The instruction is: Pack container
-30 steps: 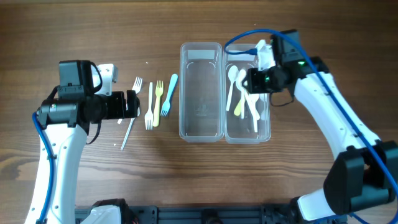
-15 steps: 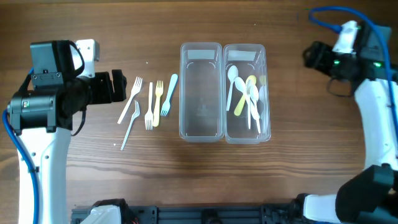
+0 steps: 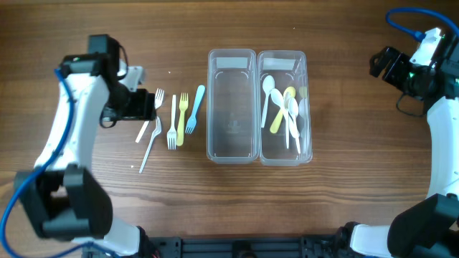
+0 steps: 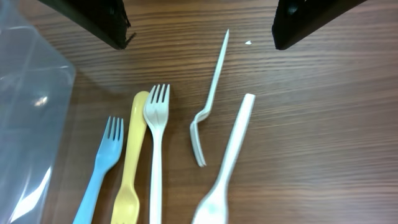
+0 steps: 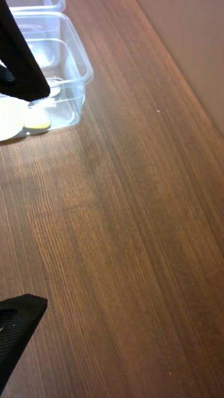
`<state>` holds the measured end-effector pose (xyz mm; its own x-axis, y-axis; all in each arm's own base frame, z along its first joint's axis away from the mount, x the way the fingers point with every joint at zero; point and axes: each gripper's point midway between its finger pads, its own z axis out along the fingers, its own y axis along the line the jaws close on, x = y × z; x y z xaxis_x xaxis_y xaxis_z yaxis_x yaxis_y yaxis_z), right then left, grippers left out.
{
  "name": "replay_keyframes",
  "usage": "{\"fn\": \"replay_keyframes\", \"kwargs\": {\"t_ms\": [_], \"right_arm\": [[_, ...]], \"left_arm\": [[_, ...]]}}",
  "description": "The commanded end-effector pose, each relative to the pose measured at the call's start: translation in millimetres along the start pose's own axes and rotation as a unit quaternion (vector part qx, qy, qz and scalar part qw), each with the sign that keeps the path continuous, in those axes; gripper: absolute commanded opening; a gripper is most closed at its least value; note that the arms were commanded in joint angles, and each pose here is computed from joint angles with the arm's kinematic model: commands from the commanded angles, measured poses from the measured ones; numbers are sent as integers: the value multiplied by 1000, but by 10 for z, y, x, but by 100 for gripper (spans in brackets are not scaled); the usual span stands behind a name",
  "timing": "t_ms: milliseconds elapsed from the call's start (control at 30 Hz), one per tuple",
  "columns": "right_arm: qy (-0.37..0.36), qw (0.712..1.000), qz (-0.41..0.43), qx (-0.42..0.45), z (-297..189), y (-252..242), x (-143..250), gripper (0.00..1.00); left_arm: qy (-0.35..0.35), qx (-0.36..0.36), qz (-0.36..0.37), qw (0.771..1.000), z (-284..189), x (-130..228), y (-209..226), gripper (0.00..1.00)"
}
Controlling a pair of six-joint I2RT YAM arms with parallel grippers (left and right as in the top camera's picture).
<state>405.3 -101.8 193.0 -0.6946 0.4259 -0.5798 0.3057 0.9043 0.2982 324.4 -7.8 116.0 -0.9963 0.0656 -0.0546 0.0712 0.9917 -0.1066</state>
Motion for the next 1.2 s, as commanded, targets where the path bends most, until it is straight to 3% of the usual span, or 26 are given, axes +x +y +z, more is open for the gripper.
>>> {"fn": "replay_keyframes", "kwargs": {"t_ms": [0,67,133,233,367,933,1067,1167], "right_arm": [[-22,1000,2,-8,-124,75,-130,100],[-22,1000,2,-8,-124,75,-130,100],[-21,1000,2,-8,-123,75,-128,100],[-15,1000,4,-7,-117,68,-98,100],[-12,1000,5,-7,-115,65,-80,100],[-3,1000,7,-5,-115,57,-34,100],[0,1000,8,-5,-114,54,-23,100],[3,1000,9,-4,-114,52,-6,100]], "left_arm": [[50,-44,74,995,246,23,-51,79],[69,-48,100,991,354,44,-109,80],[92,-52,126,986,462,93,-142,75],[118,-64,127,983,558,196,-99,68],[128,-62,114,983,617,274,-73,67],[111,-48,98,988,1122,435,21,55],[110,-49,98,988,1223,494,34,25],[109,-52,98,988,1226,487,47,12]]}}
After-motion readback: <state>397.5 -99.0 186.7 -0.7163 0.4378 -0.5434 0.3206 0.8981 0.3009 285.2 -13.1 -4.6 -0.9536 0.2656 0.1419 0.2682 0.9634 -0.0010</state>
